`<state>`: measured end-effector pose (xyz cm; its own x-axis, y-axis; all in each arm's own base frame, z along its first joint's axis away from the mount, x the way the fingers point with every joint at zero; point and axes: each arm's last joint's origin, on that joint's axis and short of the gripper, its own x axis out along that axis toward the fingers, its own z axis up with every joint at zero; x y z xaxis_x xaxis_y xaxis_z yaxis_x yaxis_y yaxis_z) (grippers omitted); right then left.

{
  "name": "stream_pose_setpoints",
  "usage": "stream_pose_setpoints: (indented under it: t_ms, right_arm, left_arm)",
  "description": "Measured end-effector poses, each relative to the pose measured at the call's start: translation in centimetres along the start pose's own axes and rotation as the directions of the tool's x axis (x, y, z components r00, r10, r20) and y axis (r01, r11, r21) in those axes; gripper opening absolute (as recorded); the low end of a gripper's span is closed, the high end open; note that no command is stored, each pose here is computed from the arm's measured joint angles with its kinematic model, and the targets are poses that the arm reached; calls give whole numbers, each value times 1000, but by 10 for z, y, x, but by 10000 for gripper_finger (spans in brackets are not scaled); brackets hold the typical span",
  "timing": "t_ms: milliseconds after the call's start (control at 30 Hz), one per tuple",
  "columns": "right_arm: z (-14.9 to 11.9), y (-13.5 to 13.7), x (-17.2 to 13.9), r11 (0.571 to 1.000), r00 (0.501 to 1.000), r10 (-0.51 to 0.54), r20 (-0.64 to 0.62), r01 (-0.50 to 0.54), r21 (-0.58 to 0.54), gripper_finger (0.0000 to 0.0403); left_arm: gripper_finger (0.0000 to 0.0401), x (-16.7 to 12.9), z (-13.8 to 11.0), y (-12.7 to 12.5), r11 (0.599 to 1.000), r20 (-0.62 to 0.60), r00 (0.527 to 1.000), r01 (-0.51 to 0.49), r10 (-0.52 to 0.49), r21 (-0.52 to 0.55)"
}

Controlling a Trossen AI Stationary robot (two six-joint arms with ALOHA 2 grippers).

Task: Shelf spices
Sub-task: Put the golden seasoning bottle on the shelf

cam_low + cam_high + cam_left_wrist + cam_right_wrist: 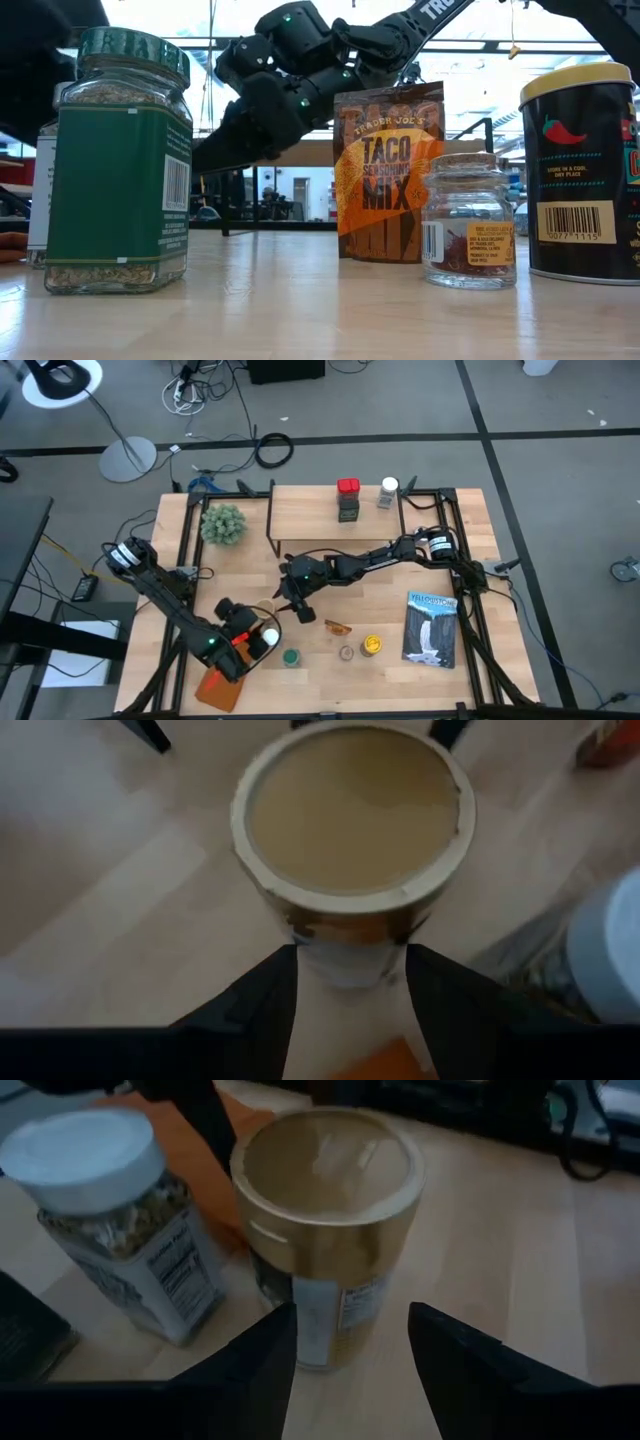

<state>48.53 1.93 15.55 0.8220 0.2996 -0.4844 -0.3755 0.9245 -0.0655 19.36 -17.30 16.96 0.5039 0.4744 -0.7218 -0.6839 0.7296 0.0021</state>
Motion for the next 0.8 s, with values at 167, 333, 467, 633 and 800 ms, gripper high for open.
stream_pose_setpoints:
  t_ms: [167, 333, 467, 633, 800]
  right_arm:
    - [-1, 1, 0, 1000, 1000, 13, -12, -13, 5, 192]
    - [0, 0, 0, 1000, 1000, 18, 6, -18, 11, 192]
    - [1, 0, 0, 1000, 1000, 18, 12, -18, 13, 192]
    - [1, 0, 0, 998, 1000, 4, 11, -4, 59, 192]
    - [0, -1, 0, 998, 1000, -10, 7, 9, 59, 192]
  left_arm:
    - [192, 4, 4, 1, 1000, 27, 999, -17, 17, -9]
    - [192, 6, 7, 1, 999, 28, 999, -28, 28, -18]
    - [192, 6, 8, 1, 999, 31, 999, -28, 28, -19]
    - [192, 6, 8, 1, 999, 36, 999, -28, 29, -18]
    - [192, 6, 8, 2, 999, 49, 998, -30, 31, -17]
